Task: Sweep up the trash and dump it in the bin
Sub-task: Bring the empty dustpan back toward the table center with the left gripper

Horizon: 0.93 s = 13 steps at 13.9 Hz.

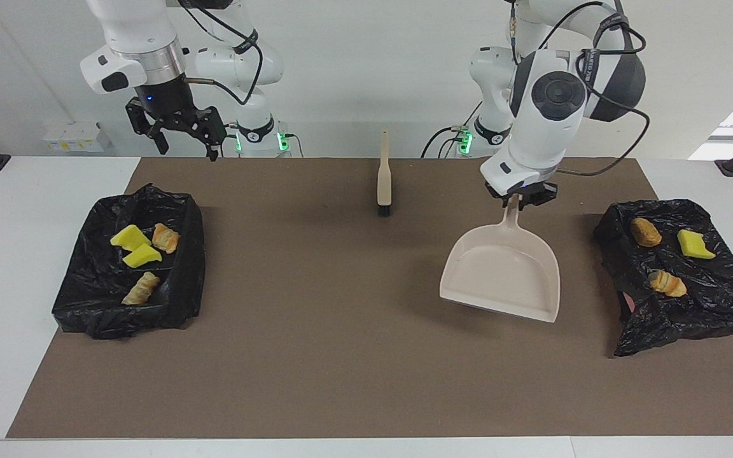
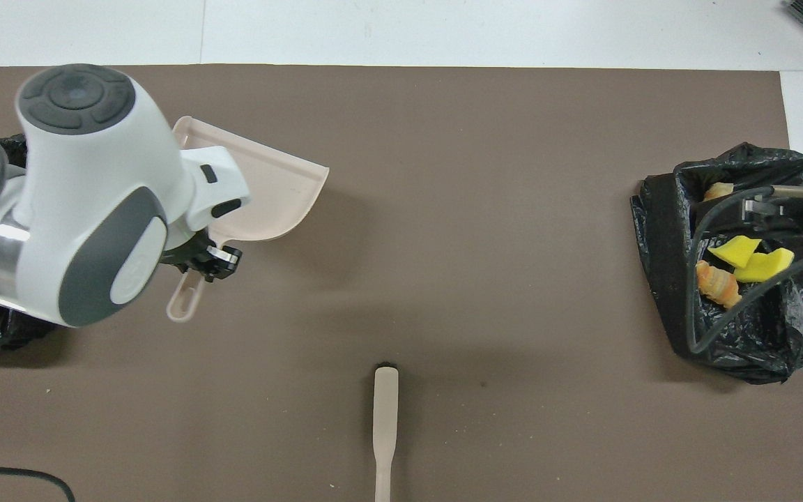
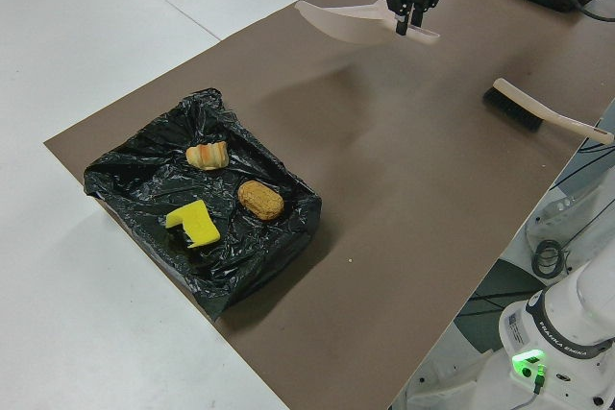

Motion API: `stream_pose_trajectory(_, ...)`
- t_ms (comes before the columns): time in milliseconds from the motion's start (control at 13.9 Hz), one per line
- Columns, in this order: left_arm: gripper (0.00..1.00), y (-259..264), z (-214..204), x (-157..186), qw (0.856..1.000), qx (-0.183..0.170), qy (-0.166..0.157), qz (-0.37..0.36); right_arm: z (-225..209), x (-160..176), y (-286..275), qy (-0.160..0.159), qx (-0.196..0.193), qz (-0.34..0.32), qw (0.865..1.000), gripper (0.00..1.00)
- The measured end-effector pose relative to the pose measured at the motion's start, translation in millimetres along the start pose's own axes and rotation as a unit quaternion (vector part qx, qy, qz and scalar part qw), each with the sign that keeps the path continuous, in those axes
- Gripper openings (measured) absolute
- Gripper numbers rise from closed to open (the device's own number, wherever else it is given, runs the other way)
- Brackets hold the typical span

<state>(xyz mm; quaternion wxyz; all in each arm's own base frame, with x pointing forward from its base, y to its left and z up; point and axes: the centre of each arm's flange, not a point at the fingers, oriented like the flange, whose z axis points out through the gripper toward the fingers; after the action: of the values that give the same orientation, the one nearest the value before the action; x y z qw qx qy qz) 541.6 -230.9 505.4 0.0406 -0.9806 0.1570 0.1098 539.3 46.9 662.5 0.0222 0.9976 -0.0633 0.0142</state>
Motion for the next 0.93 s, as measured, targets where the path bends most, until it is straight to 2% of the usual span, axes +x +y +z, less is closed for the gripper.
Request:
stream_pose_trajectory(215, 0.31, 58.4, 30.5, 25.0, 0.999, -0.035, 0.017, 0.0, 0.5, 0.1, 0.0, -0.001, 0.0, -0.008, 1.0, 1.0)
stream_pose_trajectory(431, 0.31, 95.2, 64.0, 51.1, 0.997, -0.072, 0.034, 0.008, 2.2, 0.6, -0.5, -0.002, 0.0, -0.008, 1.0, 1.0)
stream_pose_trajectory(718, 0.31, 128.1, 101.0, 67.6, 0.994, -0.103, 0.034, 0.008, 2.9, 0.7, -0.9, -0.003, 0.001, -0.009, 1.0, 1.0)
stream_pose_trajectory(933, 0.32, 174.8, 125.5, 75.5, 0.991, -0.117, 0.059, -0.033, 4.5, 0.1, -3.6, -0.009, 0.019, -0.008, 1.0, 1.0)
